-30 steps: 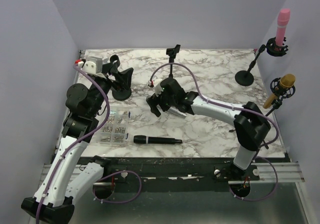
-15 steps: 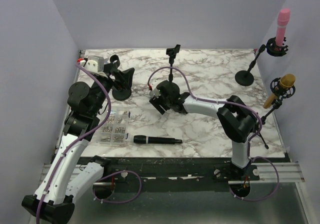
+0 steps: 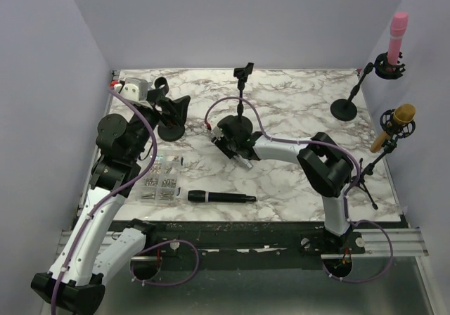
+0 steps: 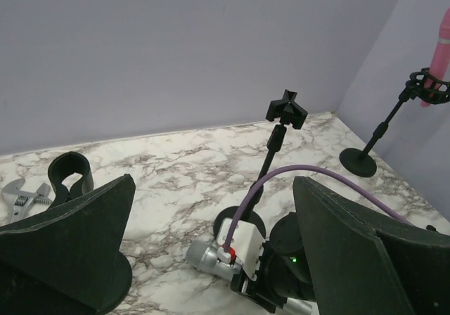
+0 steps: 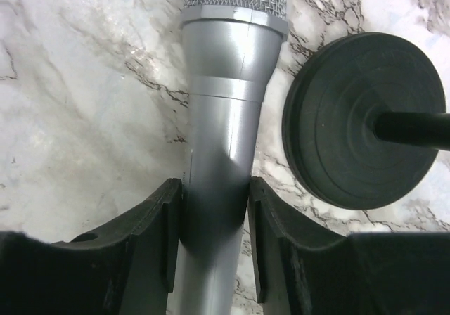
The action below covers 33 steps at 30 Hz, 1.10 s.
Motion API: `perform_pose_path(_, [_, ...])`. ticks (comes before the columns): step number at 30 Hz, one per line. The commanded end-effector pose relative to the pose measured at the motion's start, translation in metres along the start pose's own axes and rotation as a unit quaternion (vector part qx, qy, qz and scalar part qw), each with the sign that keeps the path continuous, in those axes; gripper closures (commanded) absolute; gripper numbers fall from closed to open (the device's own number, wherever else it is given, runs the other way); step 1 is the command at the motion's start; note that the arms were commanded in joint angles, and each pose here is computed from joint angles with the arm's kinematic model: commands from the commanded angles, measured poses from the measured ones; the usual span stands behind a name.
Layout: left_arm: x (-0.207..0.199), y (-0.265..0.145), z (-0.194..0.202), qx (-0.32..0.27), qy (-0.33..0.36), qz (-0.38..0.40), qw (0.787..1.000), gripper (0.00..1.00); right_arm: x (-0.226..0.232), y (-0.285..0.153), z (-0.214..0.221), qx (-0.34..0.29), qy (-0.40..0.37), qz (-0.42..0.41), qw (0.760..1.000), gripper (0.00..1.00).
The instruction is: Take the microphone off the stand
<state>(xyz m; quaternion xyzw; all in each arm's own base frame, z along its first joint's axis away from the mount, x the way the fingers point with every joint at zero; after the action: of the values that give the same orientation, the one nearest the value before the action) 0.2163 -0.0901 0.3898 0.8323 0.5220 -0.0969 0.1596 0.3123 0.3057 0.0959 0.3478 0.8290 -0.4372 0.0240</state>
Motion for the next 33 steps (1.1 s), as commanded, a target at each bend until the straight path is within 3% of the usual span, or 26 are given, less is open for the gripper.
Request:
perform_pose_path(1, [-0.004, 0.000, -0.008, -0.005, -0.003, 0.012, 1.000, 0.01, 0.012, 0.000, 0.007, 0.001, -0.045, -0.073, 0.996, 0.61])
perform_pose_path(4, [-0.004, 0.000, -0.007, -0.004, -0.004, 0.014, 1.000, 0.01, 0.024, -0.013, 0.012, 0.000, -0.092, -0.166, 0.982, 0.71])
perform_pose_path(10, [-0.004, 0.002, -0.006, 0.001, -0.009, 0.017, 1.000, 0.01, 0.047, -0.042, 0.027, -0.012, -0.147, -0.247, 0.958, 0.72])
perform_pose_path(18, [-0.005, 0.003, -0.004, 0.004, -0.016, 0.022, 1.000, 0.02, 0.082, -0.048, 0.046, 0.016, -0.216, -0.225, 0.950, 0.68])
perform_pose_path(33, [-0.004, 0.003, -0.004, 0.003, -0.015, 0.018, 1.000, 0.01, 0.109, -0.068, 0.037, -0.008, -0.285, -0.177, 0.942, 0.55])
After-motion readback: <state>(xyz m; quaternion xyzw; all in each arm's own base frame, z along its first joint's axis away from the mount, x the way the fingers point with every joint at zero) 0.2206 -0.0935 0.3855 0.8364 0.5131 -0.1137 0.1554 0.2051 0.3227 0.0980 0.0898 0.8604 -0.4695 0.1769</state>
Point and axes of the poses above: each gripper's point midway between its finger pads, its own y axis out along the fingers, its own x axis along the line the jaws close on, z = x × y, the point moved 9 cm from there along -y, back along the fingers, and after that the axes turned 7 degrees about -y, right-handed, at the moved point
